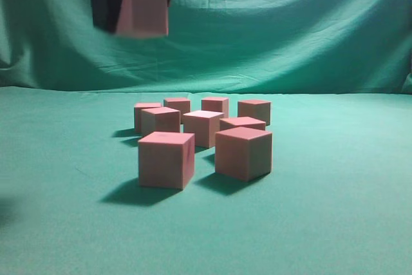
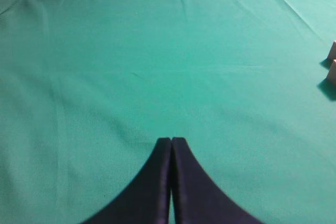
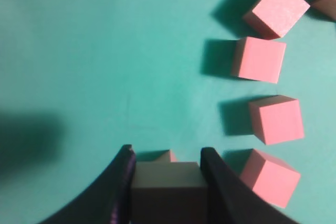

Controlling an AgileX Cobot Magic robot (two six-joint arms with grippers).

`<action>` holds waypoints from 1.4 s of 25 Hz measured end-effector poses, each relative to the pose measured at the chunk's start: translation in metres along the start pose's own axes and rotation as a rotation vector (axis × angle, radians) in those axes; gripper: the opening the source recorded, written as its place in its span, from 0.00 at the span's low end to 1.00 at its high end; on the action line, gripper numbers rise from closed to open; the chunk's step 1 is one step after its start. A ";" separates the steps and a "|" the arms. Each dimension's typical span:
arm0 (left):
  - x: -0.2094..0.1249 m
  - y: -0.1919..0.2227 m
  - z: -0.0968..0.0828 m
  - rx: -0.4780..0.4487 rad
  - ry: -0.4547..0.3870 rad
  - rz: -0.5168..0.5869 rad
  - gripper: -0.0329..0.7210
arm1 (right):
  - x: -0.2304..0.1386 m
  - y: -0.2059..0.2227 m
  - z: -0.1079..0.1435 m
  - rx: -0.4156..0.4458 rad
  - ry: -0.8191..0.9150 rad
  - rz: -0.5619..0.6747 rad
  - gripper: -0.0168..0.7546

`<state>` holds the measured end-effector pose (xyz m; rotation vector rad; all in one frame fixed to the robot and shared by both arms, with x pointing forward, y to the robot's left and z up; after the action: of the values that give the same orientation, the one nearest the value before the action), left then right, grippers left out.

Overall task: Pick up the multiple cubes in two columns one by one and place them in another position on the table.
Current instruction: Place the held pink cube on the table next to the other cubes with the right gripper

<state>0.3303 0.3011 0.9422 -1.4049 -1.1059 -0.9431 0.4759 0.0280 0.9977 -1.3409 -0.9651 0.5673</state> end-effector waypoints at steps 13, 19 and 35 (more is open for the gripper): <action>0.000 0.000 0.000 0.000 0.000 0.000 0.04 | 0.014 0.055 0.015 -0.053 0.024 0.015 0.36; 0.000 0.000 0.000 0.000 0.000 0.000 0.04 | 0.012 0.072 0.018 -0.034 0.052 0.051 0.36; 0.000 0.000 0.000 0.000 0.000 0.000 0.04 | 0.007 0.100 0.025 -0.022 0.054 0.106 0.36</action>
<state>0.3303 0.3011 0.9422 -1.4049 -1.1059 -0.9431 0.4762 0.0660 0.9012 -1.4265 -0.8619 0.5993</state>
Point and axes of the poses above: a point on each arm's last joint axis where the gripper is mounted, y pointing out along that axis toward the gripper, z along the wrist's bending axis when the last joint is at zero, x = y × z, the point moved 4 cm from there along y, pointing out along that axis toward the gripper, and after that the axes turned 9 degrees about -y, right-handed, at the moved point
